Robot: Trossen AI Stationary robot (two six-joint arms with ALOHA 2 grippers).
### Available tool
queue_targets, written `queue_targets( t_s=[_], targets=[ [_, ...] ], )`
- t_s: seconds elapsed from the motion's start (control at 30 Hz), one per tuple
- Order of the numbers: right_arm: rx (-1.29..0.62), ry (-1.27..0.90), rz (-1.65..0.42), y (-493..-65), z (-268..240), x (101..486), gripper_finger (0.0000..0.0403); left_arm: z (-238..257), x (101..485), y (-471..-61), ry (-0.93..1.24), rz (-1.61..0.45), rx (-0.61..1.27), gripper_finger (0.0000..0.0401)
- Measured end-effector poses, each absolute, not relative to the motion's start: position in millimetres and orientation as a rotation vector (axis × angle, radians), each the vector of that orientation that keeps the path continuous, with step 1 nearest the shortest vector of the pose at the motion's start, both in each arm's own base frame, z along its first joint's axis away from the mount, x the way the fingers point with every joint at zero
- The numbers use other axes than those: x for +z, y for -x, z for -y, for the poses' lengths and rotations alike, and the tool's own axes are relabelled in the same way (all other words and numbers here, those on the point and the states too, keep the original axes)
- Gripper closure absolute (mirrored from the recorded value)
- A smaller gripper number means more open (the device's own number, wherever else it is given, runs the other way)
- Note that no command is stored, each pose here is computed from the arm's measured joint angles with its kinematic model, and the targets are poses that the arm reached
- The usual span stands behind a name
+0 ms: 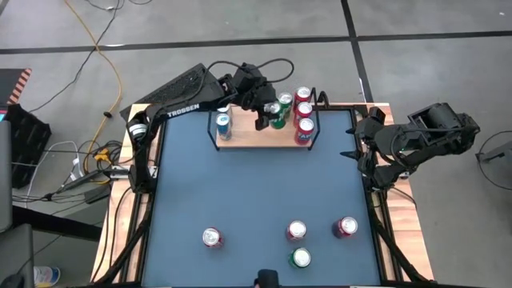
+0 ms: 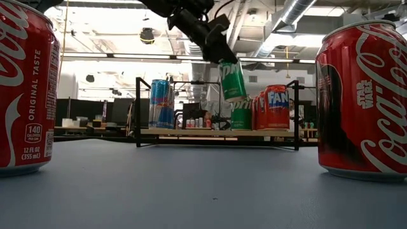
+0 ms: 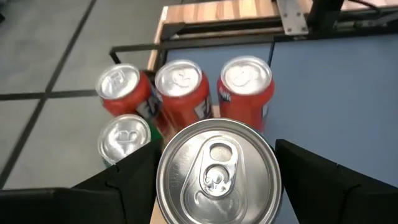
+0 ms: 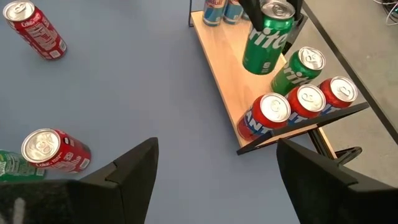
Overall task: Place canned beverage on shelf
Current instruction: Put the right green soda can on the shelf aligned with the other green soda can
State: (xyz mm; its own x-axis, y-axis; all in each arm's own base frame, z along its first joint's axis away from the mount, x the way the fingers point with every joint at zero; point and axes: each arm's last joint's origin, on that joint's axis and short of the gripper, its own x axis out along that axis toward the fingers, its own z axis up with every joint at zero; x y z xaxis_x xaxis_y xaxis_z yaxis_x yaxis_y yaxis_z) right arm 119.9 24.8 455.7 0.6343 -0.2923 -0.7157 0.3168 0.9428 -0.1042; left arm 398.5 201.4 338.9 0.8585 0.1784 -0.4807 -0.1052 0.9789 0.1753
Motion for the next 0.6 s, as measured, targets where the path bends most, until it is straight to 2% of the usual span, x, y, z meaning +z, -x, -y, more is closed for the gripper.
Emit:
queue_targets(
  t_s=[0.17,0.37,0.6],
  targets=[
    [-0.349,-0.032,-0.812,-120,-25,456,0.0092,-202,339,-404,-0.163,-0.501,0.128,0.0133],
    [-0.356,-0.037,-0.808,-120,-24,456,0.0092,-210,334,-427,-0.127,-0.600,0.123,0.0133],
    [-0.359,-0.040,-0.808,-120,-24,456,0.0092,-211,334,-432,-0.183,-0.626,0.060,0.0133]
  ],
)
